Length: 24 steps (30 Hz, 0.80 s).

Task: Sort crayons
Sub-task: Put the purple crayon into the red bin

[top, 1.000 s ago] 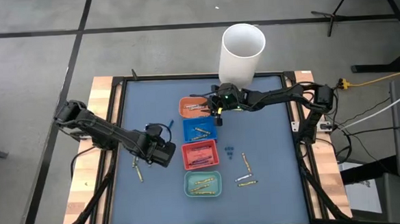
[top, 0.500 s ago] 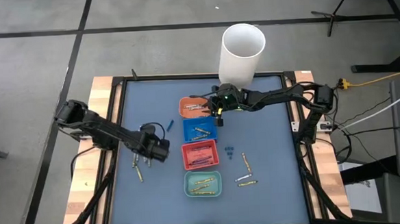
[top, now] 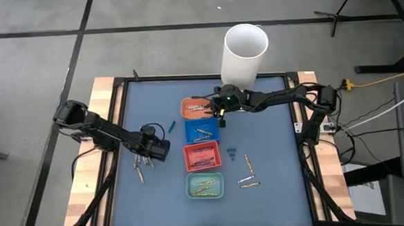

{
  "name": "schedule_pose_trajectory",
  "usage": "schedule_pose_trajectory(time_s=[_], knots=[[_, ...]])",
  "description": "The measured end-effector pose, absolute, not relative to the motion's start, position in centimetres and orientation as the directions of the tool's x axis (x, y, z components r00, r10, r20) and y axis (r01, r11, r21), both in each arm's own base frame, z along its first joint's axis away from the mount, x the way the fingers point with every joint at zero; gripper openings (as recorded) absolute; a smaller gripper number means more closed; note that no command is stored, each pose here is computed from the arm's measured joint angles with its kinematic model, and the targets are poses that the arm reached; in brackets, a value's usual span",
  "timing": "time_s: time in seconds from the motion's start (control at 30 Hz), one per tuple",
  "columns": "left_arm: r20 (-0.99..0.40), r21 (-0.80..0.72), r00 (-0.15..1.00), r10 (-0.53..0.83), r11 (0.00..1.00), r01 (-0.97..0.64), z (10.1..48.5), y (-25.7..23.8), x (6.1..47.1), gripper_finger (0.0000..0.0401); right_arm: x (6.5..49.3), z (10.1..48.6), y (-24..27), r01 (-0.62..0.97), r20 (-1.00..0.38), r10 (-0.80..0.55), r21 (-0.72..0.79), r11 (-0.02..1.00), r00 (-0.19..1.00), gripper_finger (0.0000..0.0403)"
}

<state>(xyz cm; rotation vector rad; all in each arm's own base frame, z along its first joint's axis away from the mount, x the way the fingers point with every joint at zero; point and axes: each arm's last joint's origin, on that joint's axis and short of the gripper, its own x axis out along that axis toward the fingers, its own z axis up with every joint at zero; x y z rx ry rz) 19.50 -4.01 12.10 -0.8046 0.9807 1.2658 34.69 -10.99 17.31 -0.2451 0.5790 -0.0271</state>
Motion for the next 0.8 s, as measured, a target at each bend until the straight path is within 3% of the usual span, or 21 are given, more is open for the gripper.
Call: schedule_pose_trajectory(time_s=[0.2, 0.4, 0.67, 0.8], knots=[[-0.922, 0.033, 0.026, 0.387, 0.146, -0.989, 12.1, -4.0, 19.5, 0.0088, 34.7, 17.3, -11.0, -0.043, -0.538, -0.094, -0.237, 0.971, 0.837, 0.0113], [-0.922, 0.03, 0.028, 0.385, 0.146, -0.989, 12.0, -4.0, 19.5, 0.0056, 34.5, 17.6, -10.9, -0.044, -0.543, -0.093, -0.235, 0.971, 0.835, 0.0113], [-0.923, 0.032, 0.027, 0.383, 0.147, -0.989, 12.0, -4.0, 19.5, 0.0023, 33.0, 20.8, -10.4, -0.04, -0.535, -0.092, -0.229, 0.973, 0.84, 0.0113], [-0.918, 0.04, 0.036, 0.396, 0.18, -0.983, 12.0, -4.1, 19.5, 0.0022, 31.7, 22.4, -9.8, -0.088, -0.543, -0.026, -0.182, 0.979, 0.839, 0.0113]])
